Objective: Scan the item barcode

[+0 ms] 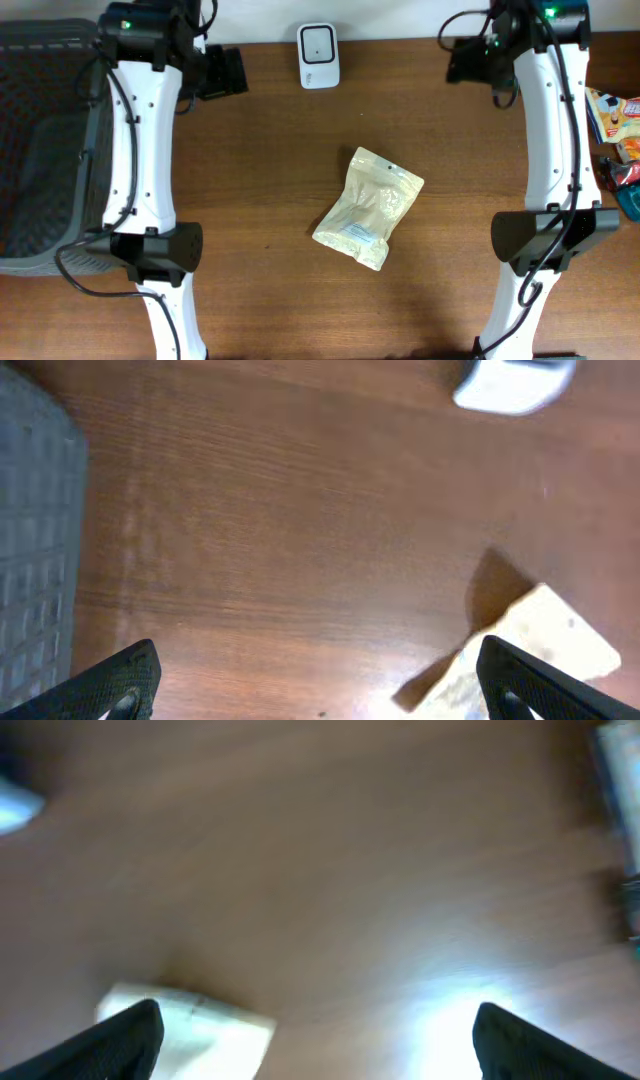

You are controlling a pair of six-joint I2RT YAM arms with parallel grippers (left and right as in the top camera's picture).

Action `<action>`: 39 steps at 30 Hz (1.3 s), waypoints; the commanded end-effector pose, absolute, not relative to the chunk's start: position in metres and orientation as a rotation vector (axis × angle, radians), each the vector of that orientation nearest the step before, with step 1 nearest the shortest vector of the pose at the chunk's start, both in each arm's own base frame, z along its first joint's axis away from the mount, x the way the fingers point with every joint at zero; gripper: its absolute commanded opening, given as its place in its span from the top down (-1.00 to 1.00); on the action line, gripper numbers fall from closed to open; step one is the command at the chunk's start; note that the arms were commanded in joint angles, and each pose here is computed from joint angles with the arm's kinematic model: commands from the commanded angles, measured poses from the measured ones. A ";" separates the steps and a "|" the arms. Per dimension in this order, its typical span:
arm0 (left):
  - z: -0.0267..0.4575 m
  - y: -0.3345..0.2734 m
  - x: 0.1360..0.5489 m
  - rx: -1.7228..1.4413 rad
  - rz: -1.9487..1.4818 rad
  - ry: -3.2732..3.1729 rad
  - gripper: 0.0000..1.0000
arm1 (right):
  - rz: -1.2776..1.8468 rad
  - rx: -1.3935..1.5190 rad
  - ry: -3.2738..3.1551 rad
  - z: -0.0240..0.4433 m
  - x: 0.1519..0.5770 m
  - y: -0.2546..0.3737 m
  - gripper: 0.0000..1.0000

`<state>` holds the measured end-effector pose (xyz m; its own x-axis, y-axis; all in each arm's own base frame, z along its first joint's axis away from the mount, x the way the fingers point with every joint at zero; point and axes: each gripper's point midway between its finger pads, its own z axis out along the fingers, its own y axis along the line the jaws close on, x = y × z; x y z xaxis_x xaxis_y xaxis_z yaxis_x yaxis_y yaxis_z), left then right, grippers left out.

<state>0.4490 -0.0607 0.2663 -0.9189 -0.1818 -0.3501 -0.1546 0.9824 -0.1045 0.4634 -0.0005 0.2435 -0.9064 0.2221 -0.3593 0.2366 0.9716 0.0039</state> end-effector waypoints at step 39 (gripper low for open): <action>0.284 0.053 0.310 -0.706 -0.051 2.673 -0.98 | 0.056 0.694 3.024 0.118 0.319 0.156 -0.97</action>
<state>0.3107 0.0540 0.2843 -0.8099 -0.4716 -0.3489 -0.4614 0.8794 -0.1175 0.3279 0.1402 0.1439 -0.9011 0.4202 -0.1074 0.4235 0.9058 -0.0094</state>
